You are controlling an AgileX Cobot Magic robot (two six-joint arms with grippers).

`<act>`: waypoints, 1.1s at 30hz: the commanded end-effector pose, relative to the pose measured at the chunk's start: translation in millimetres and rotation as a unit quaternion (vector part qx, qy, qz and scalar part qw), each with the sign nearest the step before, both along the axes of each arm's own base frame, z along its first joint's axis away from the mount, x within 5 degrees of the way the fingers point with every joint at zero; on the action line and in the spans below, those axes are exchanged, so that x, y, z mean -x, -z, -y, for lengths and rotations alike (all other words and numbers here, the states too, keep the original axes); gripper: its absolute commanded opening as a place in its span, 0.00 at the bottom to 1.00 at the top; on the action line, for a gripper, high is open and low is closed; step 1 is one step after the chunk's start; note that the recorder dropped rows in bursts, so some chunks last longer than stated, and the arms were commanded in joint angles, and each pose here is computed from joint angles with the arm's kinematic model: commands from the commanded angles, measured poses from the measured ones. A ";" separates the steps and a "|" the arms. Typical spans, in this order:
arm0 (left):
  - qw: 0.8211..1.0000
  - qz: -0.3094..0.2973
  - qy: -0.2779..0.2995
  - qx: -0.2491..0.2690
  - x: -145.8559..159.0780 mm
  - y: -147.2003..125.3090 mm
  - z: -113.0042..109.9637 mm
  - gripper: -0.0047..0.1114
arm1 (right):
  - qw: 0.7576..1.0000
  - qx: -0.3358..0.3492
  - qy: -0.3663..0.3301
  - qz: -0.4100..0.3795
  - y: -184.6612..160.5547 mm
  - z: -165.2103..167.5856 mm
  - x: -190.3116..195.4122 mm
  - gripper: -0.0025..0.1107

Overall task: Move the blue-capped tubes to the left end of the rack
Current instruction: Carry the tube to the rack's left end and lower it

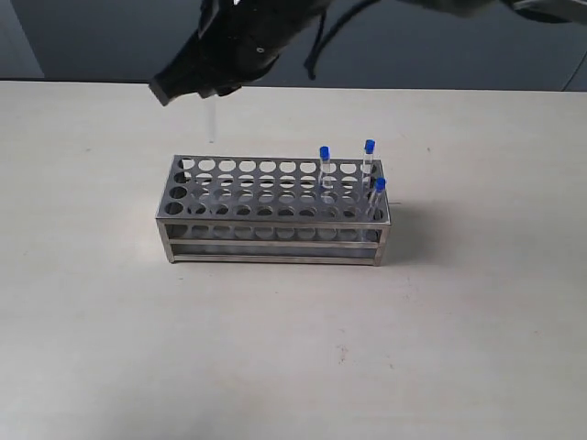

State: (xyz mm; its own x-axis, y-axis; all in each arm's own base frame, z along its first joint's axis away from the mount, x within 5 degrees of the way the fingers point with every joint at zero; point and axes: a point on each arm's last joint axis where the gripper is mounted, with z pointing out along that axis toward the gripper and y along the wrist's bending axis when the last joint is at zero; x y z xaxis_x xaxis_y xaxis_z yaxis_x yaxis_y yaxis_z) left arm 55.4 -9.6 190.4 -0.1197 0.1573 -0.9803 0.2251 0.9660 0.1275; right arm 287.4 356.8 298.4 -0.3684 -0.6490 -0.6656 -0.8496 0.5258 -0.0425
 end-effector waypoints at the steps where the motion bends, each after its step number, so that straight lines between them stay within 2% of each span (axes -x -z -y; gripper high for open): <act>1: 1.000 0.007 0.006 0.004 0.6 -2.5 0.6 0.05 | 0.999 0.005 -0.028 -0.019 6.7 -24.4 -15.7 0.02; 8: 1.000 0.007 0.006 0.004 0.6 -2.5 0.6 0.05 | 0.998 0.004 -0.044 -0.046 29.9 -47.6 -28.6 0.02; 16: 1.000 0.007 0.006 0.004 0.6 -2.5 0.6 0.05 | 0.997 0.036 -0.045 -0.059 58.7 -52.2 -34.4 0.02; 22: 1.000 0.007 0.006 0.004 0.6 -2.5 0.6 0.05 | 0.997 0.036 -0.045 -0.055 56.0 -51.5 -34.3 0.02; 28: 1.000 0.007 0.006 0.004 0.6 -2.5 0.6 0.05 | 0.998 0.018 -0.046 -0.038 28.8 -45.8 -29.8 0.02; 33: 1.000 0.007 0.006 0.004 0.6 -2.5 0.6 0.05 | 0.998 0.026 -0.047 -0.042 29.0 -44.5 -28.9 0.02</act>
